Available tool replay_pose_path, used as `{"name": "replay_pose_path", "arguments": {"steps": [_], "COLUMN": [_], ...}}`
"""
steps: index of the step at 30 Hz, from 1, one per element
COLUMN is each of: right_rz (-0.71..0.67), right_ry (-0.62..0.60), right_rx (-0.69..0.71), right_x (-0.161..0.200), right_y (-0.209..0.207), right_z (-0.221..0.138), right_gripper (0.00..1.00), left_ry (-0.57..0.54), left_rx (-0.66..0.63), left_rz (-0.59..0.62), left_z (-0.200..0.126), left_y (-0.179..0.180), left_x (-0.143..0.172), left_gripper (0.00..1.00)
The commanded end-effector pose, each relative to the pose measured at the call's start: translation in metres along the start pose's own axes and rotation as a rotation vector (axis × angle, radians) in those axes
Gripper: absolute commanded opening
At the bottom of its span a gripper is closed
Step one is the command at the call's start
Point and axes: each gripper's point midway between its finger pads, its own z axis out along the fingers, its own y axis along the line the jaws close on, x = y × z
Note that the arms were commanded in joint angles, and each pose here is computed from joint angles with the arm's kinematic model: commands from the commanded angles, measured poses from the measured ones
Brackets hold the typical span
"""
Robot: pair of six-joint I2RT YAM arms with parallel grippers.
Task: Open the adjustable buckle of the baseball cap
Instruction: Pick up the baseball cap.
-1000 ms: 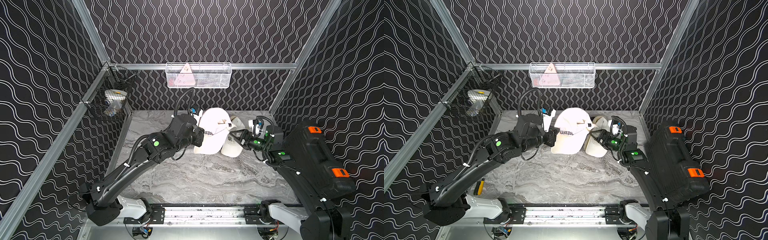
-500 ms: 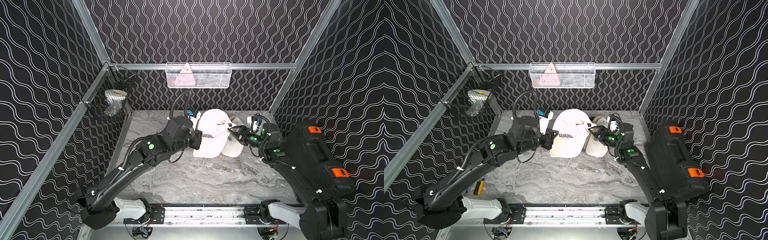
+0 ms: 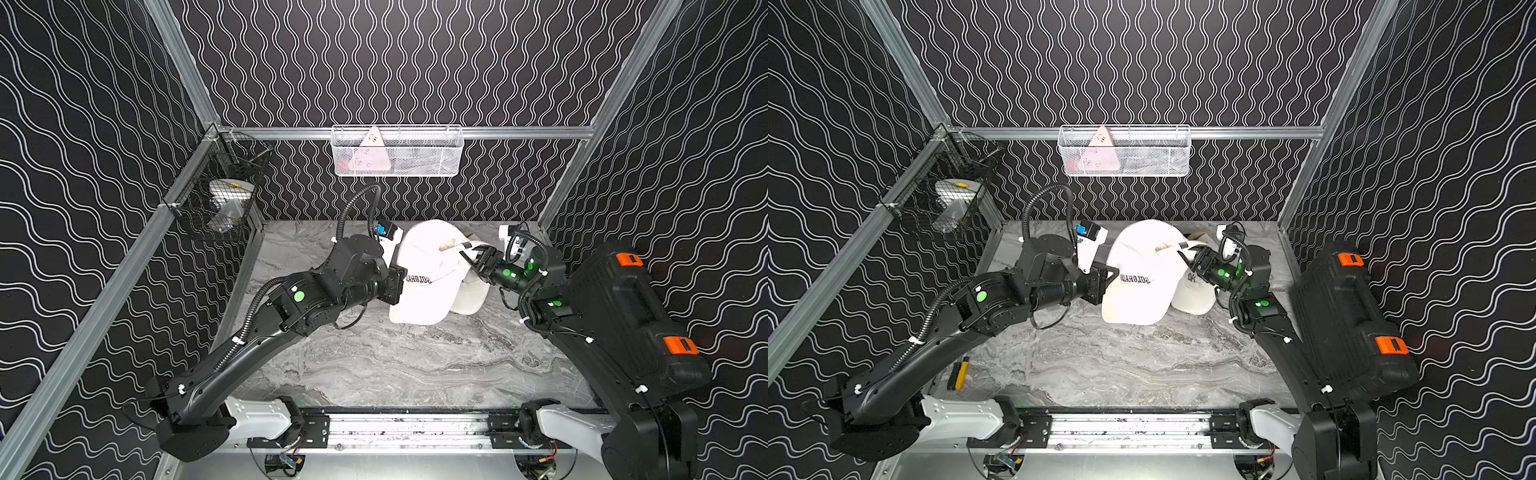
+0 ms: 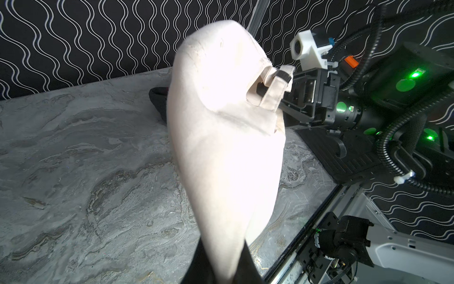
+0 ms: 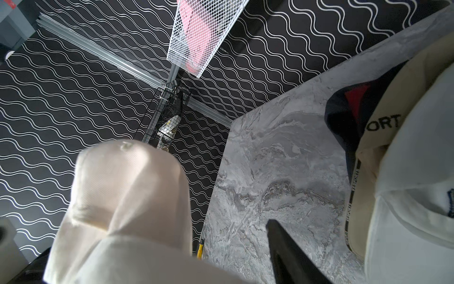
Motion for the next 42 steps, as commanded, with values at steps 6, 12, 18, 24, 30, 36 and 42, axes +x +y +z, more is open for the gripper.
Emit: {"name": "replay_pose_path", "arguments": {"steps": [6, 12, 18, 24, 30, 36, 42], "right_rz": [-0.052, -0.065, -0.092, -0.156, -0.223, -0.263, -0.293], "right_ry": [-0.06, -0.055, -0.044, -0.05, -0.036, 0.016, 0.084], "right_rx": [-0.035, -0.059, -0.063, -0.031, -0.047, -0.059, -0.011], "right_x": [-0.013, -0.01, -0.007, -0.008, -0.006, 0.006, 0.028], "right_y": [0.019, 0.025, 0.032, 0.041, 0.058, 0.066, 0.06], "right_z": [-0.008, -0.011, -0.017, -0.028, -0.034, -0.03, -0.027], "right_gripper": [0.51, 0.19, 0.02, 0.0, 0.0, 0.0, 0.0], "left_ry": [0.032, 0.051, 0.073, 0.114, 0.177, 0.137, 0.076], "left_rx": [0.019, 0.022, 0.035, 0.106, 0.13, 0.162, 0.19], "left_rz": [-0.007, 0.003, 0.024, 0.055, 0.093, 0.091, 0.077], "left_z": [0.001, 0.006, 0.009, 0.007, -0.004, -0.01, 0.001], "left_y": [-0.003, -0.002, -0.003, -0.01, -0.009, -0.017, -0.03], "left_x": [0.012, 0.022, 0.033, 0.052, 0.07, 0.058, 0.034], "left_gripper": [0.0, 0.0, 0.0, 0.28, 0.61, 0.65, 0.66]}}
